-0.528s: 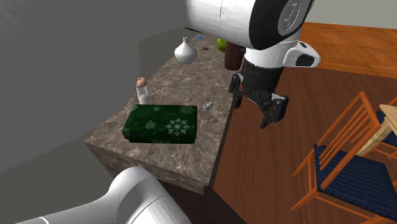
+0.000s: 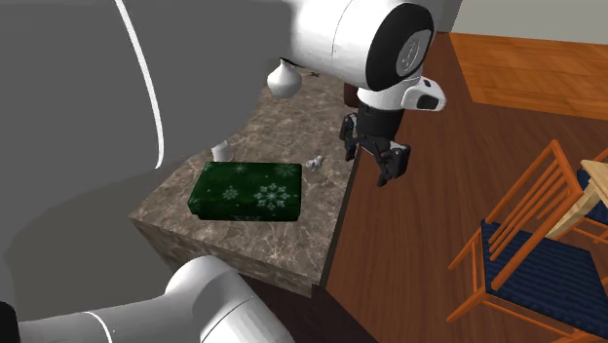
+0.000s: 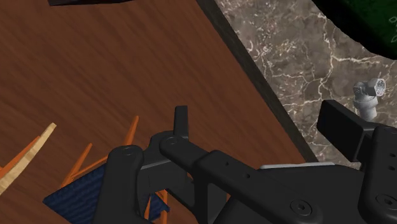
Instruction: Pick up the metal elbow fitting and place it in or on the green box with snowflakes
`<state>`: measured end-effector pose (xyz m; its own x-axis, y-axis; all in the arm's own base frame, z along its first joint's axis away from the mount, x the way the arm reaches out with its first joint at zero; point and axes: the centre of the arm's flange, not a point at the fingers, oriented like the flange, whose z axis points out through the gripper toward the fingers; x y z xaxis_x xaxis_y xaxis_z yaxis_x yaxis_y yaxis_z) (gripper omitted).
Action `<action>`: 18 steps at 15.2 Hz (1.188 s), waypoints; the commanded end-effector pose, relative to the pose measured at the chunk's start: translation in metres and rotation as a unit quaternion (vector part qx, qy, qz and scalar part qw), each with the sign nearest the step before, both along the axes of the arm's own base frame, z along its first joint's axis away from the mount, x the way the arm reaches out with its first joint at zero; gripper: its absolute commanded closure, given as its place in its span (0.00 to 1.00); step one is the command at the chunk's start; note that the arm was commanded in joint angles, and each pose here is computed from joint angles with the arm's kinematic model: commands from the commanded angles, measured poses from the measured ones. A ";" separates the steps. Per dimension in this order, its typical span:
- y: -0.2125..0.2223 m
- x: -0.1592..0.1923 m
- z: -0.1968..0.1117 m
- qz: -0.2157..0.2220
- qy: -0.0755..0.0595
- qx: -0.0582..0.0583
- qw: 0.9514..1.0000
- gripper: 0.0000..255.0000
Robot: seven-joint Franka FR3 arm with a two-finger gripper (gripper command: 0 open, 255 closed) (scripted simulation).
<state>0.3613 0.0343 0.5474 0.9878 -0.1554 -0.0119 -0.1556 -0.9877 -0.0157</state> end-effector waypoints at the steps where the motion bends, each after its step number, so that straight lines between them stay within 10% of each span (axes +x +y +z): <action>1: 0.019 0.011 -0.014 -0.004 0.004 0.004 1.000 0.00; 18: 0.169 0.121 -0.137 -0.030 0.036 0.032 0.998 0.00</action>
